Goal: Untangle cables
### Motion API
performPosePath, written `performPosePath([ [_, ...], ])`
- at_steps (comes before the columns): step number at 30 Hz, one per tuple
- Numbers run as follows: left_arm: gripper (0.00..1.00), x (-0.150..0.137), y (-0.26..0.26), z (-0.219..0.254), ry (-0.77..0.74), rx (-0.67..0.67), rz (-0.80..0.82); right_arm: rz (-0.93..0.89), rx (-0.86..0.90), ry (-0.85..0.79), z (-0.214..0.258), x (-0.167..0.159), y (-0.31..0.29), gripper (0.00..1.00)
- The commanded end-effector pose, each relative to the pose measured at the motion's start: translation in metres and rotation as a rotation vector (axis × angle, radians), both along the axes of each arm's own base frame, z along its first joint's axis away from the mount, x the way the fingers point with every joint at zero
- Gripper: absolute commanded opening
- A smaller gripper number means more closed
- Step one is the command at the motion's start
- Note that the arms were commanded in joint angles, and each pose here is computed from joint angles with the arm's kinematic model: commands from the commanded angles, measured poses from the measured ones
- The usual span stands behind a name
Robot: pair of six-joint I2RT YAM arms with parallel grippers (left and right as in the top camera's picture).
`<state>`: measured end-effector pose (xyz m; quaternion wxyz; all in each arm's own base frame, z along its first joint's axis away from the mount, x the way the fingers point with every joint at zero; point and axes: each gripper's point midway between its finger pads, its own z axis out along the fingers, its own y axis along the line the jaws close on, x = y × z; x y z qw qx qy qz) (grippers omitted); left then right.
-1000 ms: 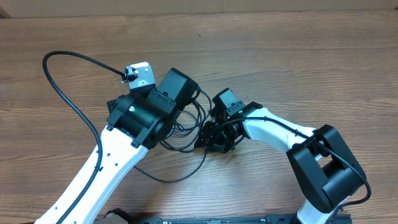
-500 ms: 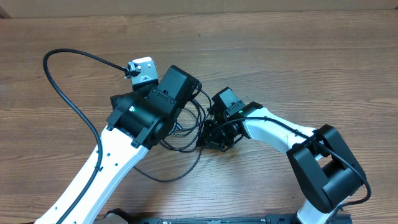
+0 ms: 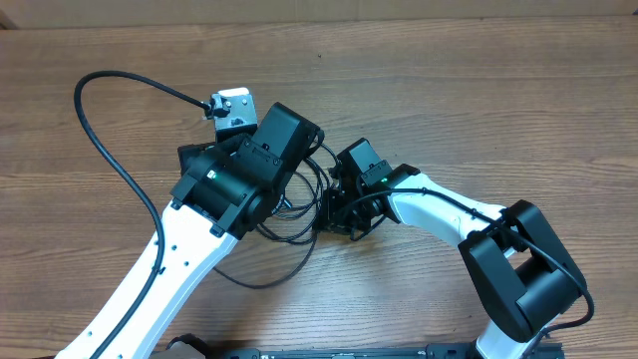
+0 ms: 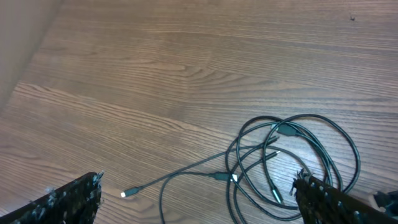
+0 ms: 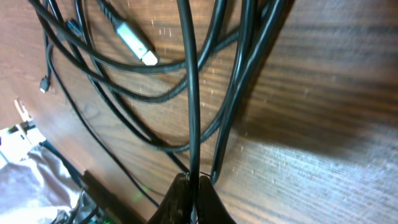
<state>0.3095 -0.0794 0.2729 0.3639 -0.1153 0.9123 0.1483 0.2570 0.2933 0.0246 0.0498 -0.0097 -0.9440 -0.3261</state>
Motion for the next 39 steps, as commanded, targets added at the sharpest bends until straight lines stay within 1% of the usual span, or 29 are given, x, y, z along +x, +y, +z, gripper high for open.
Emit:
performPosePath([
  [1, 1.0, 0.001, 0.013, 0.003, -0.006, 0.041, 0.019, -0.038, -0.046, -0.021, -0.007, 0.006, -0.004, 0.04],
  [9, 0.99, -0.001, 0.025, 0.0, 0.023, 0.035, 0.052, -0.083, -0.019, -0.064, -0.002, 0.026, -0.005, 0.04],
  [13, 1.0, -0.003, 0.03, -0.003, 0.043, 0.034, 0.063, -0.112, 0.007, -0.103, 0.008, 0.04, -0.01, 0.04],
  [18, 1.0, -0.005, 0.033, -0.006, 0.063, 0.023, 0.07, -0.152, 0.044, -0.187, 0.037, 0.063, -0.022, 0.04],
  [23, 1.0, -0.003, 0.033, -0.006, 0.056, 0.014, 0.075, -0.165, 0.068, -0.319, 0.083, 0.086, -0.038, 0.04],
  [29, 1.0, -0.003, 0.032, -0.006, 0.054, 0.009, 0.074, -0.206, -0.053, -0.462, 0.137, 0.103, -0.067, 0.04],
  [35, 1.0, -0.002, 0.031, -0.006, 0.053, 0.005, 0.073, -0.248, -0.204, -0.548, 0.191, 0.111, -0.094, 0.04],
  [39, 1.0, -0.002, 0.028, -0.007, 0.06, -0.011, 0.066, -0.274, -0.283, -0.648, 0.238, 0.12, -0.111, 0.04],
])
